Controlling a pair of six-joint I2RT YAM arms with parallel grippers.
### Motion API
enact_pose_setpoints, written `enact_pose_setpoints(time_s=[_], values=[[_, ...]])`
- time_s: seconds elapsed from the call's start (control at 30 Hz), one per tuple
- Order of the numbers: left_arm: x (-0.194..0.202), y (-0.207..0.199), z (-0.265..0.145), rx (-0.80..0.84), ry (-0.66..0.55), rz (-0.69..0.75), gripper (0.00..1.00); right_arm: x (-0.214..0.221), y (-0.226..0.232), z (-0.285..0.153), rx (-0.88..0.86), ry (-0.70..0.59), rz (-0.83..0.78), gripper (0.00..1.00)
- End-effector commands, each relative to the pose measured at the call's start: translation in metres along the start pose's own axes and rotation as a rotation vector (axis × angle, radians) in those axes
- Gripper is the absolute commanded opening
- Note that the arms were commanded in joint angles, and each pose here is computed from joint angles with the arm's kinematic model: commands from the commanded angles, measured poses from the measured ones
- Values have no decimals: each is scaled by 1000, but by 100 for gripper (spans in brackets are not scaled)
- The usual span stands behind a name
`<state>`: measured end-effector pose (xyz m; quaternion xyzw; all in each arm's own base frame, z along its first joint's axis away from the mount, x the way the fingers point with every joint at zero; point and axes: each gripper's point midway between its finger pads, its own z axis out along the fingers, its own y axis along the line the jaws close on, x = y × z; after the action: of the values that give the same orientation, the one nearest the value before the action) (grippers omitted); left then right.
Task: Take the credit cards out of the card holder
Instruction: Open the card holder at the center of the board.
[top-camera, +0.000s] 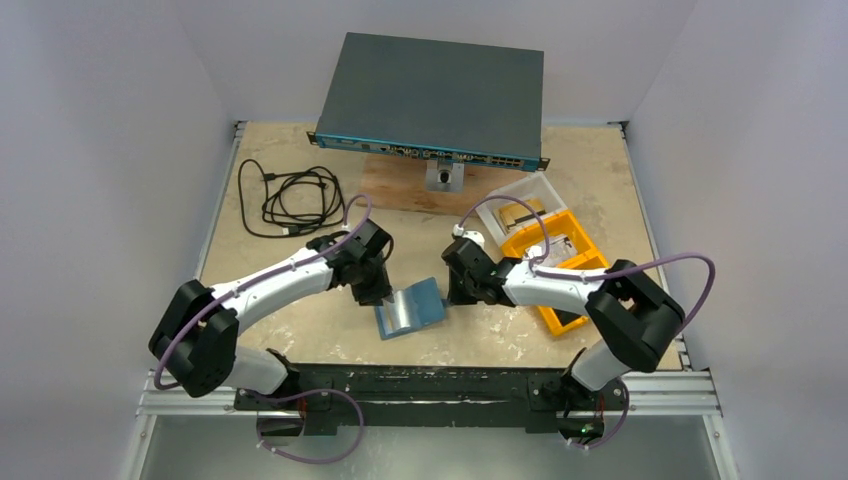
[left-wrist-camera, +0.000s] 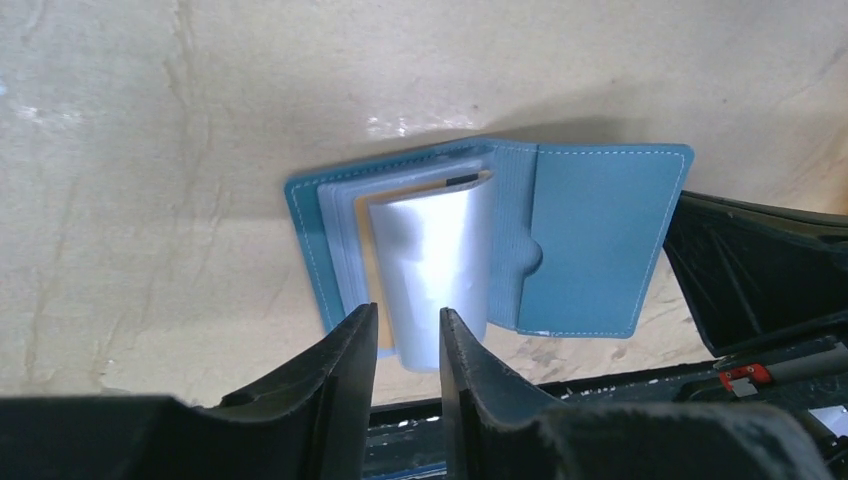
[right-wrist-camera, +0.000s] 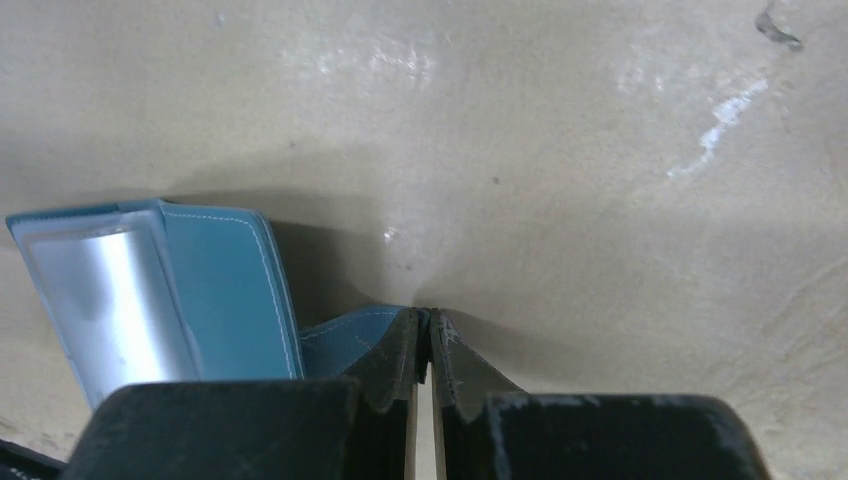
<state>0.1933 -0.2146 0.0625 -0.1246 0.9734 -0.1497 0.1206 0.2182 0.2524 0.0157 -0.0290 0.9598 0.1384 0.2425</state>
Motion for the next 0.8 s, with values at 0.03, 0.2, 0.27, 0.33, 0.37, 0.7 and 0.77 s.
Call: enact_pose_setpoints(time_s=[0.03, 0.2, 0.27, 0.33, 0.37, 0.7, 0.77], values=[[-1, 6, -1, 16, 15, 76, 29, 19, -7, 14, 58, 64, 2, 0], [7, 12, 7, 11, 41, 71, 30, 27, 6, 10, 75, 74, -35, 0], [10, 15, 8, 14, 43, 61, 30, 33, 7, 9, 79, 85, -40, 0], [14, 19, 8, 17, 45, 56, 31, 39, 4, 7, 86, 95, -43, 0], [16, 20, 9, 25, 51, 55, 32, 42, 3, 7, 89, 99, -45, 0], [24, 29, 10, 15, 59, 45, 33, 49, -4, 1, 103, 102, -56, 0], [25, 30, 8, 14, 55, 46, 34, 49, -5, 1, 105, 101, -56, 0]])
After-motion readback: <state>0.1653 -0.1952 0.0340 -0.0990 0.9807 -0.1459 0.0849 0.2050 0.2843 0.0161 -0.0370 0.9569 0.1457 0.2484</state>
